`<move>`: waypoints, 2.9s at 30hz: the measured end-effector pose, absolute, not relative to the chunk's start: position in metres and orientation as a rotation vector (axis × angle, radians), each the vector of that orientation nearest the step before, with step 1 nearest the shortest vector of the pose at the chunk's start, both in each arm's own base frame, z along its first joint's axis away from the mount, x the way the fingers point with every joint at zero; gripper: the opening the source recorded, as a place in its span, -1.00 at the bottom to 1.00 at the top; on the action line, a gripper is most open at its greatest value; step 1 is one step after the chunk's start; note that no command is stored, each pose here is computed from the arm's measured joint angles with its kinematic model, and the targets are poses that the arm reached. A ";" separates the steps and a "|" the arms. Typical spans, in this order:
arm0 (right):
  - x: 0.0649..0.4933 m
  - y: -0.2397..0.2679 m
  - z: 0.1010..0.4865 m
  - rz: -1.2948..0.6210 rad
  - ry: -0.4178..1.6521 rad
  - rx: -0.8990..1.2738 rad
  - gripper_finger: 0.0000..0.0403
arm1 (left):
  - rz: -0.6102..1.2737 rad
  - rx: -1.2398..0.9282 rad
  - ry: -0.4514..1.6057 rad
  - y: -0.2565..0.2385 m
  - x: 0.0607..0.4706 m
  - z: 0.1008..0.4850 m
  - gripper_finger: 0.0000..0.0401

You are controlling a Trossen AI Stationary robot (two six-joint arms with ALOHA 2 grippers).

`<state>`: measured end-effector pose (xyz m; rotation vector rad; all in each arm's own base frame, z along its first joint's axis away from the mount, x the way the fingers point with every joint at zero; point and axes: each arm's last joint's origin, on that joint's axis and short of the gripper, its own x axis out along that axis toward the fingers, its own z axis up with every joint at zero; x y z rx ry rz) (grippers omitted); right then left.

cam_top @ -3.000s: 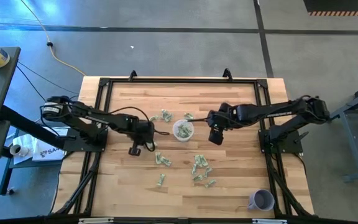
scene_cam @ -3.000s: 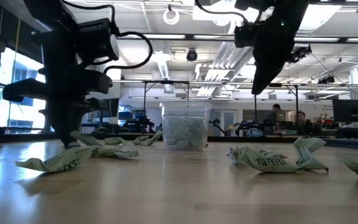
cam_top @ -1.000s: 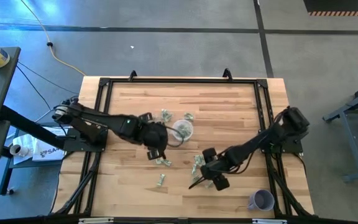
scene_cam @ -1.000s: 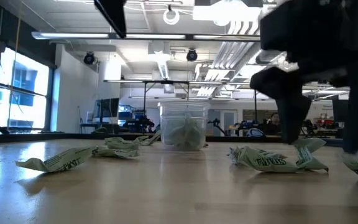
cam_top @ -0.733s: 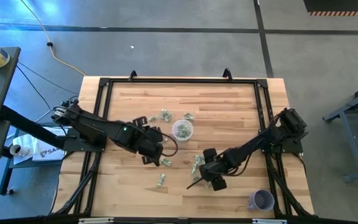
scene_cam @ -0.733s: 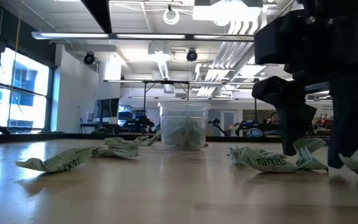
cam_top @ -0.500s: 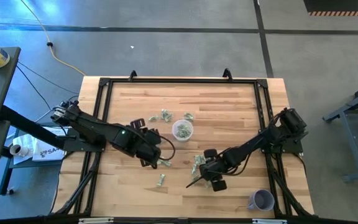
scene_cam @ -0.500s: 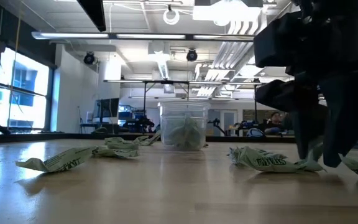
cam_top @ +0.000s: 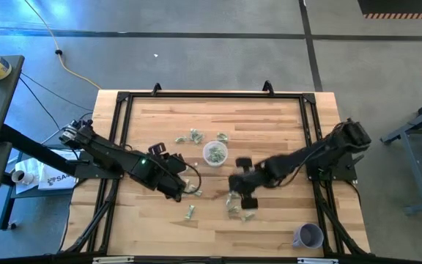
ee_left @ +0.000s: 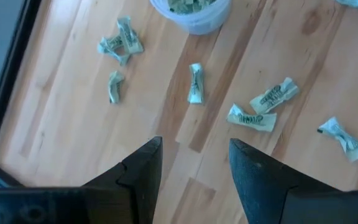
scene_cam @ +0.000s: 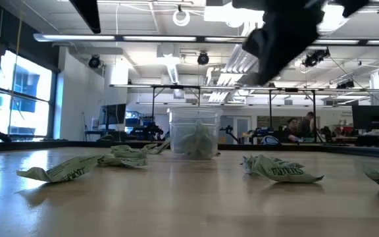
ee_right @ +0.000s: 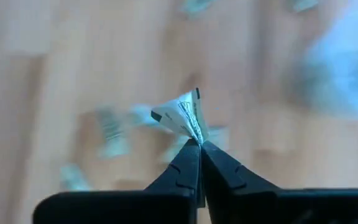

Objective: Pick and place Stevia / Truvia into bins
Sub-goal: Put the white stevia packet into the transparent container

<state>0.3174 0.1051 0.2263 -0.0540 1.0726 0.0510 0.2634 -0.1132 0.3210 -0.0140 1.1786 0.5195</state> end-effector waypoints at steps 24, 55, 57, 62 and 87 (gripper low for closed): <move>0.361 -0.024 0.236 -0.086 1.015 0.046 0.04 | 0.794 -0.249 1.258 -0.127 0.237 0.259 0.17; 0.224 -0.011 0.357 -0.475 0.896 -0.097 0.40 | 0.414 -0.358 1.316 0.103 0.277 0.203 0.33; 0.224 -0.015 0.357 -0.504 0.887 -0.069 0.41 | 0.422 -0.342 1.287 0.103 0.277 0.197 0.33; 0.225 -0.024 0.358 -0.574 0.853 -0.007 0.40 | 0.416 -0.280 1.285 0.104 0.275 0.170 0.33; 0.219 -0.030 0.354 -0.661 0.894 0.100 0.39 | 0.082 -0.303 1.040 0.098 0.330 0.263 -0.90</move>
